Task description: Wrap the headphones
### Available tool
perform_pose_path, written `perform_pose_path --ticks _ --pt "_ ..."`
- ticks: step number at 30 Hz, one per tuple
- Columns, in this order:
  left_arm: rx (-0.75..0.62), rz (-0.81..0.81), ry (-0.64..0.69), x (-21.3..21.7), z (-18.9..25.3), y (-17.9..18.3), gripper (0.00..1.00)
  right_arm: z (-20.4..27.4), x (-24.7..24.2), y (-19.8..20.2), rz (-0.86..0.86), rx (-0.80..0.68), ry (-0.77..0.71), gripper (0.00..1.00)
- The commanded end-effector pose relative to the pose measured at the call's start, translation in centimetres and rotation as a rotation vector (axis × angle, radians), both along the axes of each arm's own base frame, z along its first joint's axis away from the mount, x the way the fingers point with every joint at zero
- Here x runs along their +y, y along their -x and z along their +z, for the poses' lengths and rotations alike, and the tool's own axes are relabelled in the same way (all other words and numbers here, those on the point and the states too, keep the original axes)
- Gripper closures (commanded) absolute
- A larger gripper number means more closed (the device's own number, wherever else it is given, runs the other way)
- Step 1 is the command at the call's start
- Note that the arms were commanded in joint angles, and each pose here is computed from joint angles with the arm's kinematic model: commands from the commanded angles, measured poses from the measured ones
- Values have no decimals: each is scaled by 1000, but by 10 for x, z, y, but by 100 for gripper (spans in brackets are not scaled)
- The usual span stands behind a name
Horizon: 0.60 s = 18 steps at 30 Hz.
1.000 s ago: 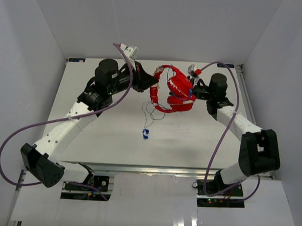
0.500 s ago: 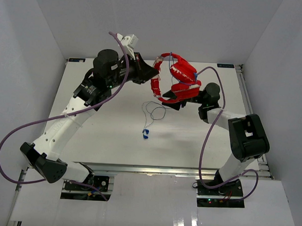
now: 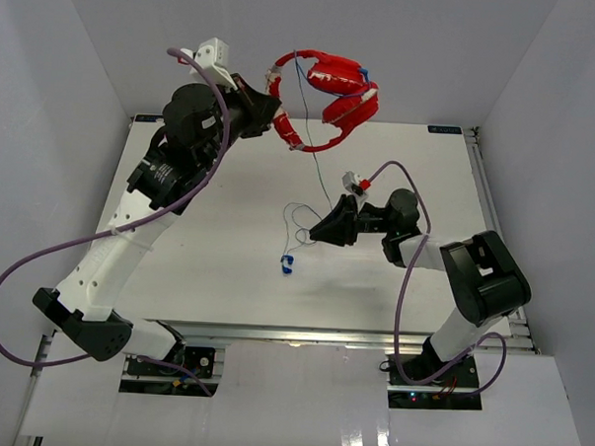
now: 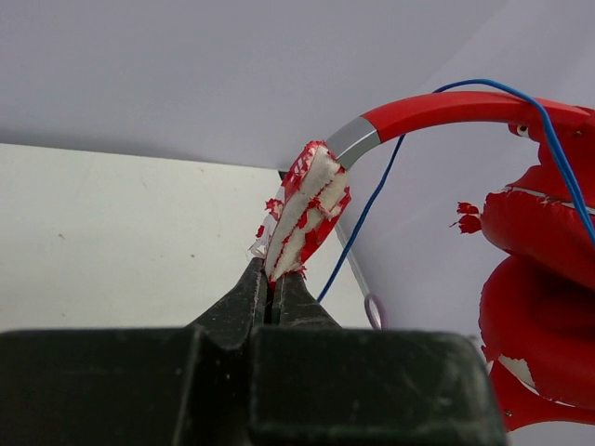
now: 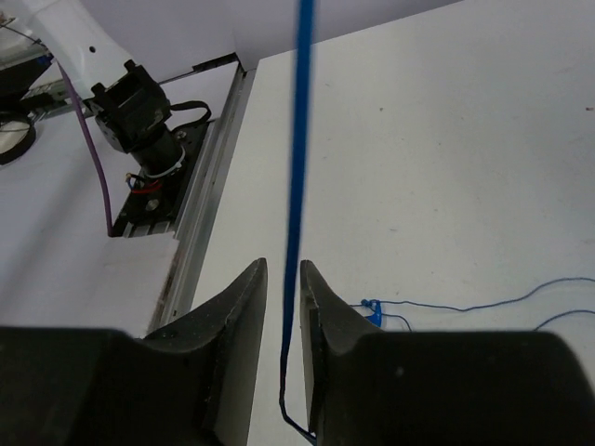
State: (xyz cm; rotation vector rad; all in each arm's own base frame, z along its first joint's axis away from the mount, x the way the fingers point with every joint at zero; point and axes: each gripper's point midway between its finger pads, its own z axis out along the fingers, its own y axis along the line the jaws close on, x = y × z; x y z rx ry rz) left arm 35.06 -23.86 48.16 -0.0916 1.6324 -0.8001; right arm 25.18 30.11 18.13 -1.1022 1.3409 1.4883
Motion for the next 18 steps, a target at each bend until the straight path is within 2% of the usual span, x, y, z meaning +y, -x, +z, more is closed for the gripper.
perform_pose_path --ticks 1,4,6,10,12,18 --pt "-108 204 123 42 56 -1 100 19 4 14 30 -120 -30 77" --pt "-134 336 66 63 56 -11 100 15 3 16 6 -118 7 92" --pt "-133 399 21 71 48 -19 100 22 0 12 -37 -191 27 92" --pt "-147 514 -153 88 23 -36 100 43 -10 12 -126 -385 136 92" --pt "-153 569 -230 97 9 -43 100 46 -19 13 -176 -442 231 92" --pt "-106 615 -413 101 -47 -67 100 81 -25 17 -218 -682 384 92"
